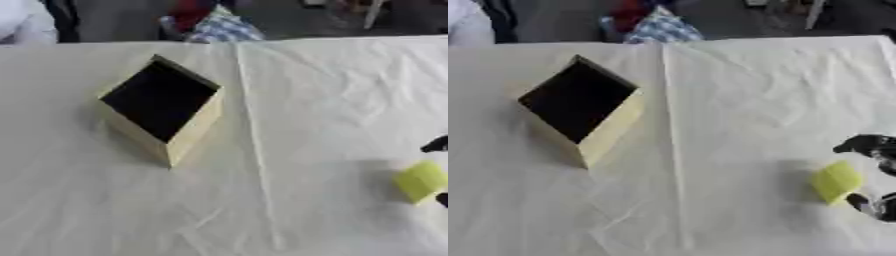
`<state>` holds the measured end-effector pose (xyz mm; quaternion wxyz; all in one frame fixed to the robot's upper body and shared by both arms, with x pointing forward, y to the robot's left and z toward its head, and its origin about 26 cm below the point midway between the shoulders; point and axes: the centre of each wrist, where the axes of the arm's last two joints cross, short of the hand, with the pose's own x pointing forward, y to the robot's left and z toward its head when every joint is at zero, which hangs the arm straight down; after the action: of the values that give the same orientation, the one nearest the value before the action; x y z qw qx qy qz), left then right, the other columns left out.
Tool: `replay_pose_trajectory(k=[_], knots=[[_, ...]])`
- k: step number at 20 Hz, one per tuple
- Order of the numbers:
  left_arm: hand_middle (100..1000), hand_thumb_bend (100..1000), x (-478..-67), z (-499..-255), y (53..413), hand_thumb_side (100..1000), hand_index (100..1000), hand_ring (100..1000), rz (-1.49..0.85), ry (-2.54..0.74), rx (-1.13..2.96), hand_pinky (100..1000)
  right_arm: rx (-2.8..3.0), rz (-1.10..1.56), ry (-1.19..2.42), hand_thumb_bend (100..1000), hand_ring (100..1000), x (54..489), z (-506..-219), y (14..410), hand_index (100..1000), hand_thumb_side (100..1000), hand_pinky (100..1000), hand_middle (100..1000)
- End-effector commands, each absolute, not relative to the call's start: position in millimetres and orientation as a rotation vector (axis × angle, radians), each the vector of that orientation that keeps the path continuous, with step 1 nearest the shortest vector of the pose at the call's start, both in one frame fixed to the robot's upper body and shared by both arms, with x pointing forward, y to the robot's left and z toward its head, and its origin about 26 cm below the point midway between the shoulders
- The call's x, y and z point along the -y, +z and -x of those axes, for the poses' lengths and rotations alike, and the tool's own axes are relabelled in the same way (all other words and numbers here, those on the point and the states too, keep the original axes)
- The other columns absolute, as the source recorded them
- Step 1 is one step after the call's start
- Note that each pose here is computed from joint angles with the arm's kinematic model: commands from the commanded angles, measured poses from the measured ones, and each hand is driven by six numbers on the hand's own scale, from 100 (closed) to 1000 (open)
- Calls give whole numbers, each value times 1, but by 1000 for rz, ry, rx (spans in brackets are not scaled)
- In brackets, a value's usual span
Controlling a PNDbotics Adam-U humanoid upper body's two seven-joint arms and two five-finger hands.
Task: Pick up objects on the table and place them in the box.
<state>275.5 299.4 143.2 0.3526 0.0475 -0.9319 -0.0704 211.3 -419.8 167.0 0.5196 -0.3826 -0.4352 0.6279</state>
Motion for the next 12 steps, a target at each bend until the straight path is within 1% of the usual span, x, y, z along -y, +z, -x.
replay_pose_trajectory(k=[1,7,12], knots=[[835,100,-299,-275,152,747,729,807,-124,-206,2439,756,1042,954,1533,319,896,419,-213,178,922,177,926,868],[835,100,-299,-275,152,747,729,808,-122,-208,2438,756,1042,958,1533,322,896,419,-213,179,923,174,925,868],[835,100,-299,-275,152,747,729,808,-120,-210,2437,756,1007,935,1541,355,899,418,-214,178,928,160,932,875]])
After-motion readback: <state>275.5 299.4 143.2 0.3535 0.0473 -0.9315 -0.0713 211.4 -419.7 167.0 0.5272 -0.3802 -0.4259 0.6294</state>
